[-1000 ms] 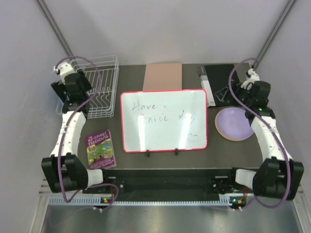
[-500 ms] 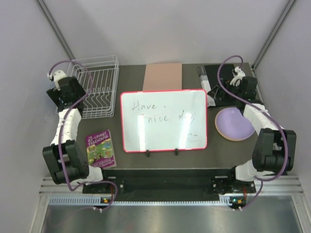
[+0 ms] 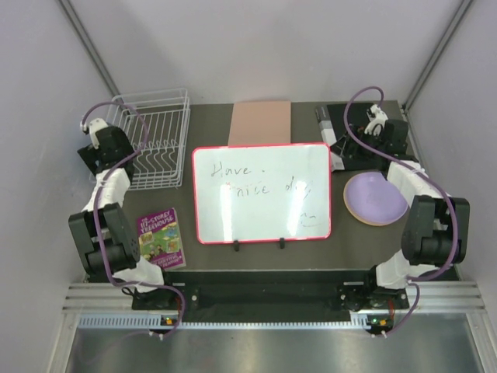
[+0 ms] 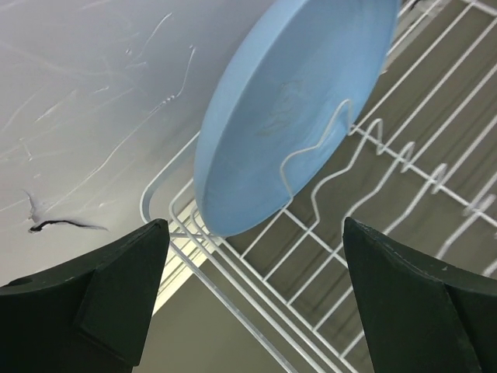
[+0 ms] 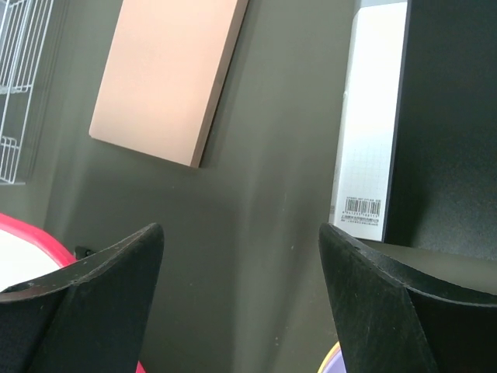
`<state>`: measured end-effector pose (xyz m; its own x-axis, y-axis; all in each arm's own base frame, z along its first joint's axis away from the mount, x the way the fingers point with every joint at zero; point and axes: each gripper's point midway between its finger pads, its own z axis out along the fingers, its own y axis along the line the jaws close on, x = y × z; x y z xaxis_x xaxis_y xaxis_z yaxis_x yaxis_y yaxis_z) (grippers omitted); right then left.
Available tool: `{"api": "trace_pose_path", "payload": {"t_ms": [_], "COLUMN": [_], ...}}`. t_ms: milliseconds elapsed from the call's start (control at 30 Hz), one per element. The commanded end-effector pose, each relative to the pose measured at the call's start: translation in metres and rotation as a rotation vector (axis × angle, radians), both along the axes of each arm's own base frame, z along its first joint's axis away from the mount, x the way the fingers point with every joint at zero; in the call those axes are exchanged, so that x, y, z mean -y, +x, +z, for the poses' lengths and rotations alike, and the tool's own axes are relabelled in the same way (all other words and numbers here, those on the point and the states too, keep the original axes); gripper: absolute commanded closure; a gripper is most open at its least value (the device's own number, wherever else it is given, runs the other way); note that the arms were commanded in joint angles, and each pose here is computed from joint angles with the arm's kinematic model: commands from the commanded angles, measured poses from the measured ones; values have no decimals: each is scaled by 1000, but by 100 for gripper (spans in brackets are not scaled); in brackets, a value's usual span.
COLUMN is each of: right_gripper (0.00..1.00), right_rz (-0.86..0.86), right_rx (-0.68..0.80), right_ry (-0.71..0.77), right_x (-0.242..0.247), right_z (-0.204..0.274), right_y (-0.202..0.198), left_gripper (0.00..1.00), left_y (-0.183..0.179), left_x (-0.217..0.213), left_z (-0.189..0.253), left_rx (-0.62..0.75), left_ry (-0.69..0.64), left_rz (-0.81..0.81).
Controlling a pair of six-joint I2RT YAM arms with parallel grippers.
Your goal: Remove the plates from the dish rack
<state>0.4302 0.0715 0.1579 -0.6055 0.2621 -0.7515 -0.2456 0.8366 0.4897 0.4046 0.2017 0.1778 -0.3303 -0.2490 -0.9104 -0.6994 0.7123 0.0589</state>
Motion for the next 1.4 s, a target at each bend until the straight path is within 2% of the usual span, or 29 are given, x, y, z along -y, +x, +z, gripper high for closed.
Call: {"api": "trace_pose_path", "payload": {"t_ms": [0,300,333,400,433,500,533,600,633,667,733,767,867,900,1133,1367], "right_gripper": [19,19,19,19,19,19,20,20,20,20,20,20,20,20,19,19], "right_rz": [64,83,84,84,83,80,80,81,80,78,77,76,68,68,55,40], "right_rx": [114,120,121,124,123,129,131,137,115,114,114,117,116,117,120,131], "right_ry": [-16,-17,-18,-18,-17,-19,-19,-21,-19,-19,-21,-23,-31,-32,-42,-53], "right_x": [-8,-11,-10,-11,-11,-10,-10,-10,-10,-10,-10,-10,-8,-8,-5,-3], "right_z": [32,34,34,35,35,38,39,41,37,37,38,39,40,40,42,48], "right_y": [13,11,11,11,11,10,10,9,6,6,4,4,2,1,0,-4], "left_gripper": [2,4,12,17,24,29,37,46,54,69,75,85,93,99,100,100], "left_y": [8,8,10,10,10,13,13,15,16,17,19,19,21,21,24,16], "left_x": [-21,-42,-43,-47,-49,-52,-53,-55,-55,-56,-57,-57,-57,-57,-48,-30], "left_z": [27,5,5,3,2,6,8,11,13,14,11,10,2,1,10,64], "left_rx": [64,42,51,56,58,71,74,85,89,92,84,82,63,61,60,100], "left_ry": [59,94,94,96,108,128,135,149,151,154,153,151,145,142,153,333], "left_rz": [61,155,160,190,205,206,207,206,206,204,206,206,204,199,152,203]}}
